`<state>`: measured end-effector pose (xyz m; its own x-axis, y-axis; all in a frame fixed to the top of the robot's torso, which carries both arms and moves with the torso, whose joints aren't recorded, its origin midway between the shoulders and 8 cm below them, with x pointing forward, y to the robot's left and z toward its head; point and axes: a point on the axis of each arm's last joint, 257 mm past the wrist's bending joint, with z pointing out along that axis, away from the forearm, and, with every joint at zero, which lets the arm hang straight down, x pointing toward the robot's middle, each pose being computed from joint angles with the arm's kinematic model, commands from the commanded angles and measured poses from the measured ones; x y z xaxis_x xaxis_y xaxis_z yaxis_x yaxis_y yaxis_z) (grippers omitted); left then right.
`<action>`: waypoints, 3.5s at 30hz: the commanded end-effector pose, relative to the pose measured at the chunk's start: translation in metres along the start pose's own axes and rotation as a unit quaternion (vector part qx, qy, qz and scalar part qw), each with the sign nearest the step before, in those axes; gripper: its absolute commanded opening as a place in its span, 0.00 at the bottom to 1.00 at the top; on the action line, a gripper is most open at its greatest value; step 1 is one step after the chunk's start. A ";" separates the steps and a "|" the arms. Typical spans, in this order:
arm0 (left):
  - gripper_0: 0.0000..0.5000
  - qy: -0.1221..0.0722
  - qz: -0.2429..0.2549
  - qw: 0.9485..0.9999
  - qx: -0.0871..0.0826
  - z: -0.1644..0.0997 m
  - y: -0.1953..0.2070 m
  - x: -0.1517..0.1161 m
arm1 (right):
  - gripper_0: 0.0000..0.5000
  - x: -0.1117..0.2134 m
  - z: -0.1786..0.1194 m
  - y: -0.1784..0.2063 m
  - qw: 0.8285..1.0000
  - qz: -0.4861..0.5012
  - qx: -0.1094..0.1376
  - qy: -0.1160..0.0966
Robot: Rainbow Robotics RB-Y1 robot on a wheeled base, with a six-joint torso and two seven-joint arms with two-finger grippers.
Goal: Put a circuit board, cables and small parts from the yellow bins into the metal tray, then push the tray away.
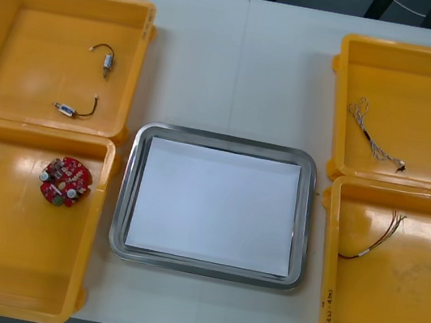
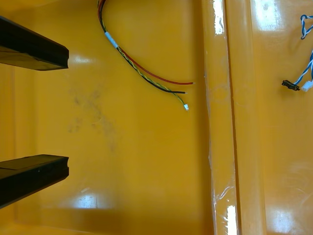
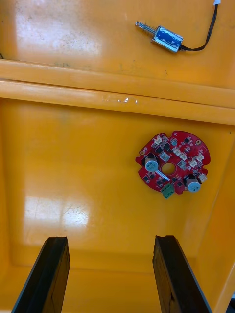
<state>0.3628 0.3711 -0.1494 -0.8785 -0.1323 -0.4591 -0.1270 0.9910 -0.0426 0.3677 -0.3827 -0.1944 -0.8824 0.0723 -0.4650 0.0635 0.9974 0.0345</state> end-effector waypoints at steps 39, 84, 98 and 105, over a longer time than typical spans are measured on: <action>1.00 0.001 0.022 1.000 -0.013 -0.005 0.009 0.003 | 1.00 -0.003 -0.001 0.008 1.000 0.001 -0.005 -0.004; 1.00 0.001 0.022 1.000 -0.013 -0.005 0.009 0.003 | 1.00 -0.003 -0.001 0.008 1.000 0.001 -0.005 -0.004; 1.00 0.001 0.022 1.000 -0.013 -0.005 0.009 0.003 | 1.00 -0.003 -0.001 0.008 1.000 0.001 -0.005 -0.004; 1.00 0.001 0.022 1.000 -0.013 -0.005 0.009 0.003 | 1.00 -0.003 -0.001 0.008 1.000 0.001 -0.005 -0.004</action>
<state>0.3628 0.3711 -0.1494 -0.8785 -0.1323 -0.4591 -0.1270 0.9910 -0.0426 0.3677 -0.3827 -0.1944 -0.8824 0.0723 -0.4650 0.0635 0.9974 0.0345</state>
